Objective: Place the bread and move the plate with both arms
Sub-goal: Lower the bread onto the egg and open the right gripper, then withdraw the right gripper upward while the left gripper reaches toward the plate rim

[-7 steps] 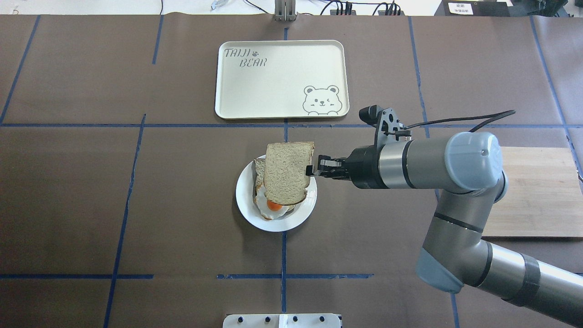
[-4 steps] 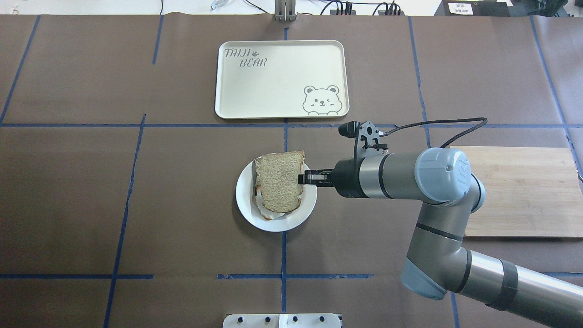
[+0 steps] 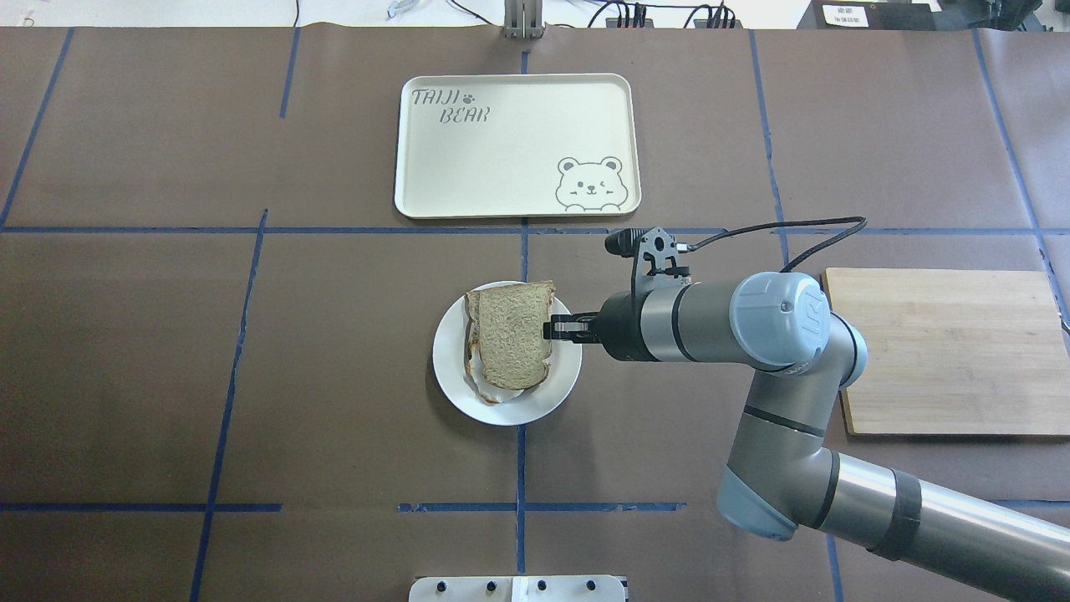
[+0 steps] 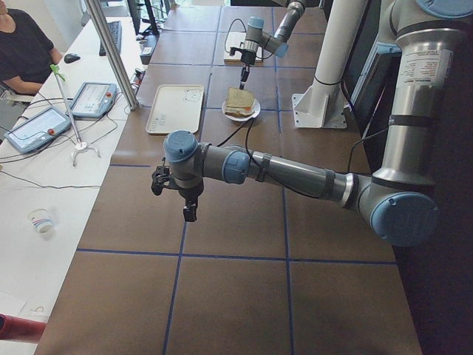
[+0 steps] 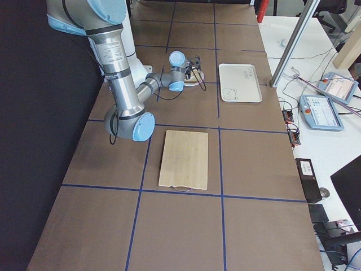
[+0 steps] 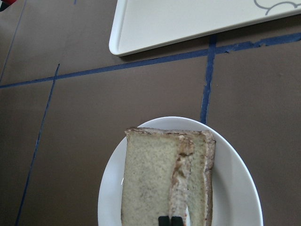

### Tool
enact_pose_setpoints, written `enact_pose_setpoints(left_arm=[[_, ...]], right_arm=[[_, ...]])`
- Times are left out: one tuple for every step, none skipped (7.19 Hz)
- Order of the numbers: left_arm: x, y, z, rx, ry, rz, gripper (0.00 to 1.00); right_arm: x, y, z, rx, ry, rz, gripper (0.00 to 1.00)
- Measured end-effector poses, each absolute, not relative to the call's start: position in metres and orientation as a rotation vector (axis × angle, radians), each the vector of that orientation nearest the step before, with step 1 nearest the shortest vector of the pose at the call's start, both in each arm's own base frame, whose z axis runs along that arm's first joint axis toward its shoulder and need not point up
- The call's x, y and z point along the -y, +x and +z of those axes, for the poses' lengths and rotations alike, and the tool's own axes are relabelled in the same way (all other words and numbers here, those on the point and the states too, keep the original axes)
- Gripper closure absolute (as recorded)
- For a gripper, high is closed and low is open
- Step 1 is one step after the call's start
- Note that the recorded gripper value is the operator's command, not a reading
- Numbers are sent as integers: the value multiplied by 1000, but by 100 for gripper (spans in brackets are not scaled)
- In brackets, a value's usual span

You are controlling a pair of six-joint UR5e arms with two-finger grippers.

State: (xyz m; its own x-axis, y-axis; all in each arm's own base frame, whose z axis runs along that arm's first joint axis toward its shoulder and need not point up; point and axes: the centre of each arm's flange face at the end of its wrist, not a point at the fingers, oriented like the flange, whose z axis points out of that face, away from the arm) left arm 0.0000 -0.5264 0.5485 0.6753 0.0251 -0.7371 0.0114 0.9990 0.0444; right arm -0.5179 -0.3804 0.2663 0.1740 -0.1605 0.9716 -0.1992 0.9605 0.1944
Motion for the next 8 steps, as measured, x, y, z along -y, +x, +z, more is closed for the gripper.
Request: enact_pose_setpoints(left_arm=[[526,0,549,-829,46,8,0],[526,0,549,-829,46,8,0],[527,0,548,-829,47,7,0],[527,0,547,-830,48,8,0],[529,0,545,-830,51,9,0],[530,0,543,-830,53,7,0],[532,1,540,-831,53,-3,0],[533,1,536,-833,54,-15,0]], right_arm=[[384,-526,266,1396,304,27,100],[385,-533,267,1388,302,25,100],[384,-538,271,1380,298,18,100],[383,-541,276,1372,297,8,97],[381,-543,280,1366,297,-3,70],[380,-544,281,1364,298,-10,10],[379,-544,280,1365,298,-12,0],[380,-544,277,1367,299,-9,0]])
